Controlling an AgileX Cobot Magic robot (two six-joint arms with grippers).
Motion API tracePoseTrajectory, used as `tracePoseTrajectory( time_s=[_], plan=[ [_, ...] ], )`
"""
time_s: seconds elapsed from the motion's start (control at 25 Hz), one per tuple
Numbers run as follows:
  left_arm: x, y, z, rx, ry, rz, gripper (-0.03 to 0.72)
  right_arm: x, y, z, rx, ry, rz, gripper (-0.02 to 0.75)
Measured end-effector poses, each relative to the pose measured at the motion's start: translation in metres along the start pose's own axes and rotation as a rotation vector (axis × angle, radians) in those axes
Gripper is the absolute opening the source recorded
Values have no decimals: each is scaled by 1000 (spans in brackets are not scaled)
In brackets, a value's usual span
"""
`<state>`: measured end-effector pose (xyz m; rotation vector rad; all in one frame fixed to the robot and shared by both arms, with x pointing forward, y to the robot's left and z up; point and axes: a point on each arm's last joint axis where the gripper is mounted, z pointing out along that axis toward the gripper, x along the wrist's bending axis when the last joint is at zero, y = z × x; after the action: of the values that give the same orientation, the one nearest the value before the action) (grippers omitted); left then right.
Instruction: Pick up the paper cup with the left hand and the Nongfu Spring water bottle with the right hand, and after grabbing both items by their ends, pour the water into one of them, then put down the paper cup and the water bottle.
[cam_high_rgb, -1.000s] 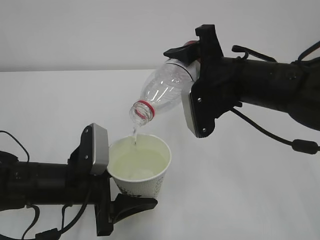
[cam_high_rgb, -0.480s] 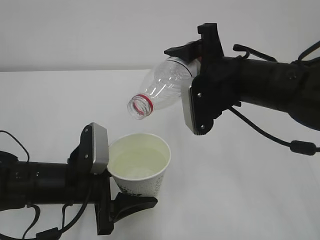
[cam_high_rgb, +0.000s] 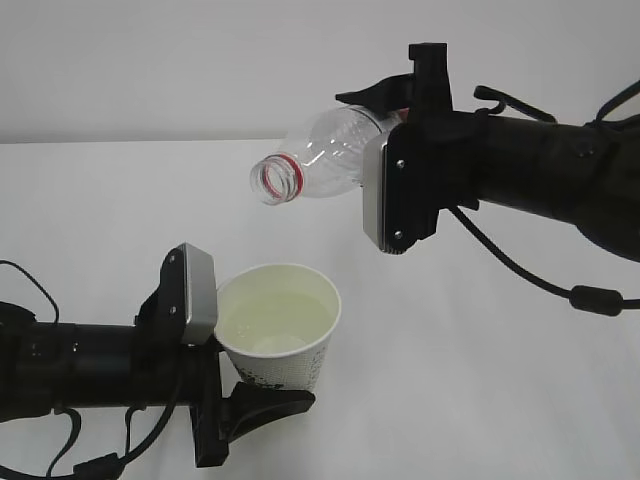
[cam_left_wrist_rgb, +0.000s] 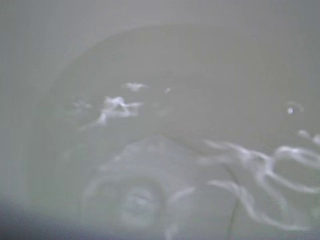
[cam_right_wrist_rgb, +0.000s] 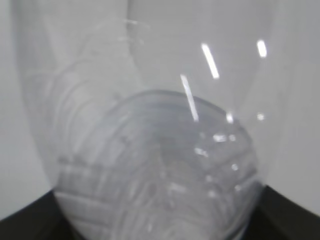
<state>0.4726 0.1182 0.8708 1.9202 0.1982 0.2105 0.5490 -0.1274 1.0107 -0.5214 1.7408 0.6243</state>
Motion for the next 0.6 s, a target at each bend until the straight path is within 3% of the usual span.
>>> tracePoseTrajectory(
  time_s=[0.6],
  plan=[
    [0, 0, 0, -1, 3, -2, 511, -1, -2, 0, 23, -17, 192, 508]
  ],
)
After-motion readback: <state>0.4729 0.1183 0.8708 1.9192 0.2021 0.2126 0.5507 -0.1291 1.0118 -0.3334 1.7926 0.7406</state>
